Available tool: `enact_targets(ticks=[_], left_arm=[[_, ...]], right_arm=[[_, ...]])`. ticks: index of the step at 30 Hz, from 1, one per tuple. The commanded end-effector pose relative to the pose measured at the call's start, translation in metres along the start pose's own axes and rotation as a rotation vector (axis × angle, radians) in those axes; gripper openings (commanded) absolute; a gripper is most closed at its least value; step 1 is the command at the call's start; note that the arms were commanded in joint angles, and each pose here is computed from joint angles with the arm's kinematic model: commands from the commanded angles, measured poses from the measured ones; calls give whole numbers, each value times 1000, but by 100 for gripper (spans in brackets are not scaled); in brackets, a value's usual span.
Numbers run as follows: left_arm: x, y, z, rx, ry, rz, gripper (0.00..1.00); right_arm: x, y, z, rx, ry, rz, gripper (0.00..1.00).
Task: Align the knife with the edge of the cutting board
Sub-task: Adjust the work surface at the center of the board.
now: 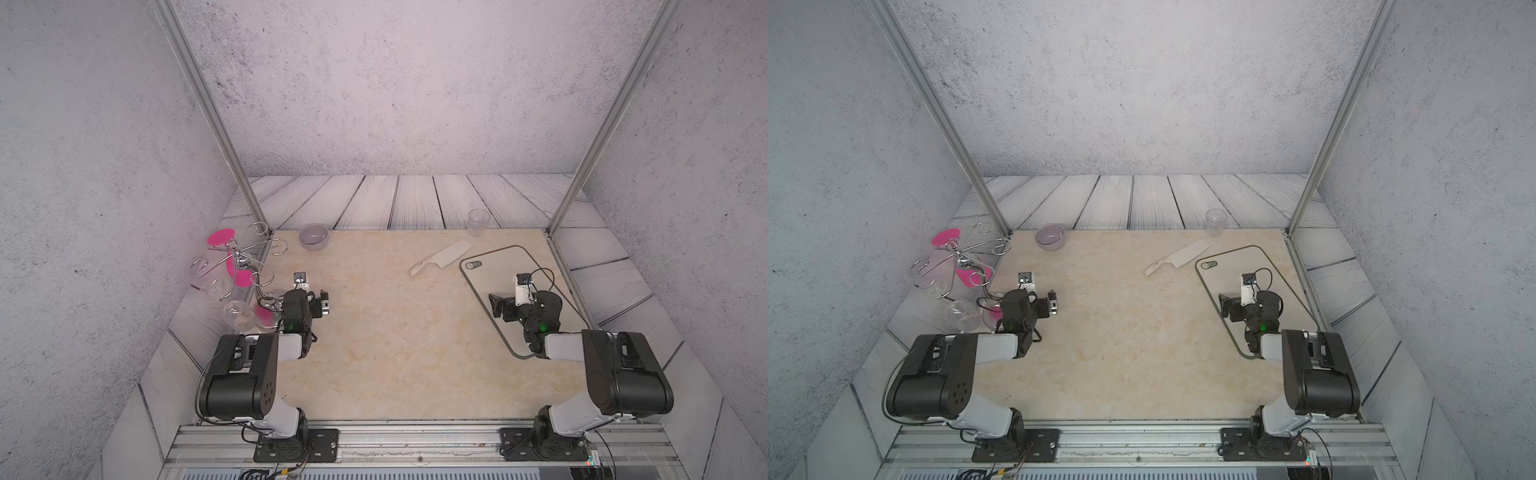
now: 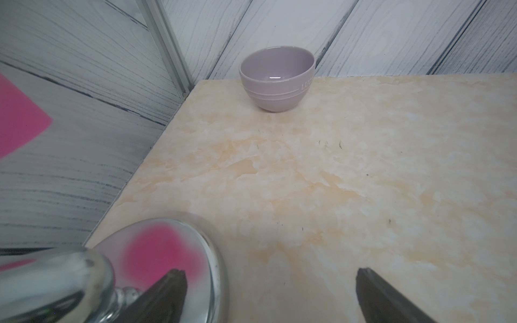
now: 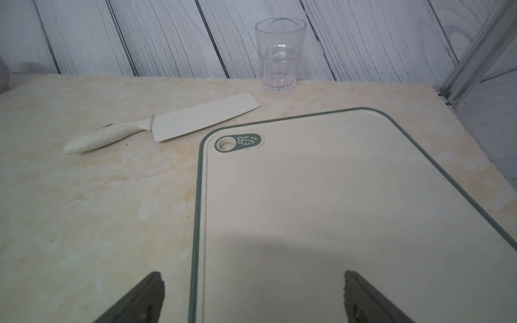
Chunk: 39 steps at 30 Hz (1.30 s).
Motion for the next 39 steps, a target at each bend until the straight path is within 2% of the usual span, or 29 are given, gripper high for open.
enact_targets(ticks=[1, 23, 25, 29, 30, 32, 35, 39], left_arm=[[1, -9, 0, -9, 2, -33, 100], [1, -9, 1, -14, 11, -27, 100], [2, -13, -1, -13, 20, -30, 100], [0, -35, -8, 15, 52, -9, 100], [0, -38, -8, 12, 29, 50, 100], [0, -50, -7, -31, -33, 115, 100], [-3, -59, -11, -51, -41, 149, 100], [-14, -71, -17, -109, -32, 137, 100]], right_arm=[[-1, -6, -1, -7, -11, -23, 99], [-1, -6, -3, -5, 6, -21, 99], [0, -4, -8, 29, 81, -8, 99], [-5, -13, -11, 41, 116, -45, 99], [-7, -18, -13, 45, 123, -33, 99], [-11, -29, -18, 76, 142, 36, 99], [-21, -46, -27, 200, 210, 144, 99], [-25, -59, -28, 276, 203, 123, 99]])
Point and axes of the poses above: each gripper's point midway between its finger pads, its own x axis out along the fingers, its own z axis along the line the jaws close on, y = z × x, the point moved 10 cm from there along -x, back along the fingers, and after that the axes turned 13 degrees about -x, right-handed, at the moved point
